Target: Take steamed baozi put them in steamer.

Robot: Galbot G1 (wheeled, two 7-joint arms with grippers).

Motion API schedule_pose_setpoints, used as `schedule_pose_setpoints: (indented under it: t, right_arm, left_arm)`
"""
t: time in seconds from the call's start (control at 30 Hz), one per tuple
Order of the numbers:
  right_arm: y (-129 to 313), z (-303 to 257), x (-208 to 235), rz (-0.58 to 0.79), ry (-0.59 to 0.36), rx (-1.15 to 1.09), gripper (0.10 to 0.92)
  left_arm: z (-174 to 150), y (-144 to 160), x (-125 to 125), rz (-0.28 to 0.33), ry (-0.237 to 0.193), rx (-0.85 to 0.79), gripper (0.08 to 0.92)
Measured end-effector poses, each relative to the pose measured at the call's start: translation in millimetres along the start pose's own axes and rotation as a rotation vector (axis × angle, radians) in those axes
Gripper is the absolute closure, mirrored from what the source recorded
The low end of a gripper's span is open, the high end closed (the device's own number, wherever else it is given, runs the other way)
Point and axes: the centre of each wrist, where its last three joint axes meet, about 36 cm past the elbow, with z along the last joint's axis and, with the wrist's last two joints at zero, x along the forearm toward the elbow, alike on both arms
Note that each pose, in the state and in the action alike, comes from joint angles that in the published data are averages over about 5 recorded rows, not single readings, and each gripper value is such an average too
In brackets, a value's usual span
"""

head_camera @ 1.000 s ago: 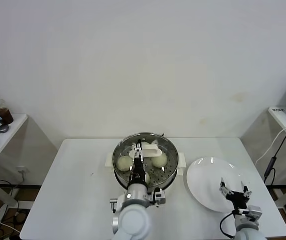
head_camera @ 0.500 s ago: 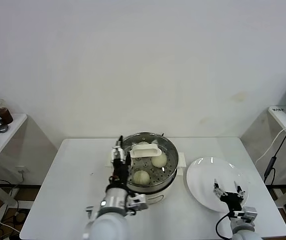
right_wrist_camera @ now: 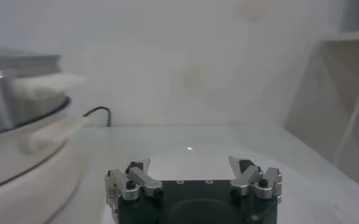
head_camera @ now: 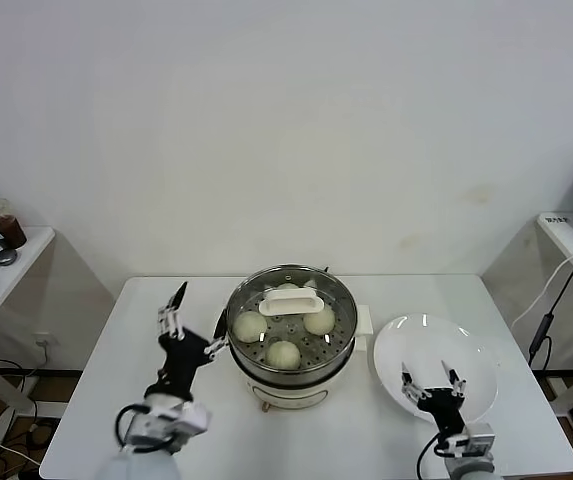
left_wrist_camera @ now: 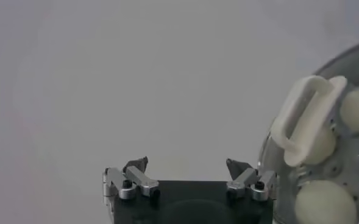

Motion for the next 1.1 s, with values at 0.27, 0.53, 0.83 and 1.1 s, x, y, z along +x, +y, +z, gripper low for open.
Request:
schedule_pose_setpoints:
  t: [0.27,0.53,0.83,1.1]
  right_arm:
    - [13,-1,15,-0.017,0.013,-0.005,0.200]
    - [22,0,29,-0.009,0.035,-0.020,0.200]
    - [18,-12,45,-0.010,0.062,0.023,0.200]
    - [16,-26,55,-0.032,0.083,0.050,0.200]
  left_arm:
    - [50,-17,35,-0.003,0.092,0.264,0.177]
    - [68,-32,67,0.014,0.237,0.423,0.177]
    - [70,-40,89,0.024,0.301,0.528,0.177]
    - [68,-39,98,0.018,0.316,0.578,0.177]
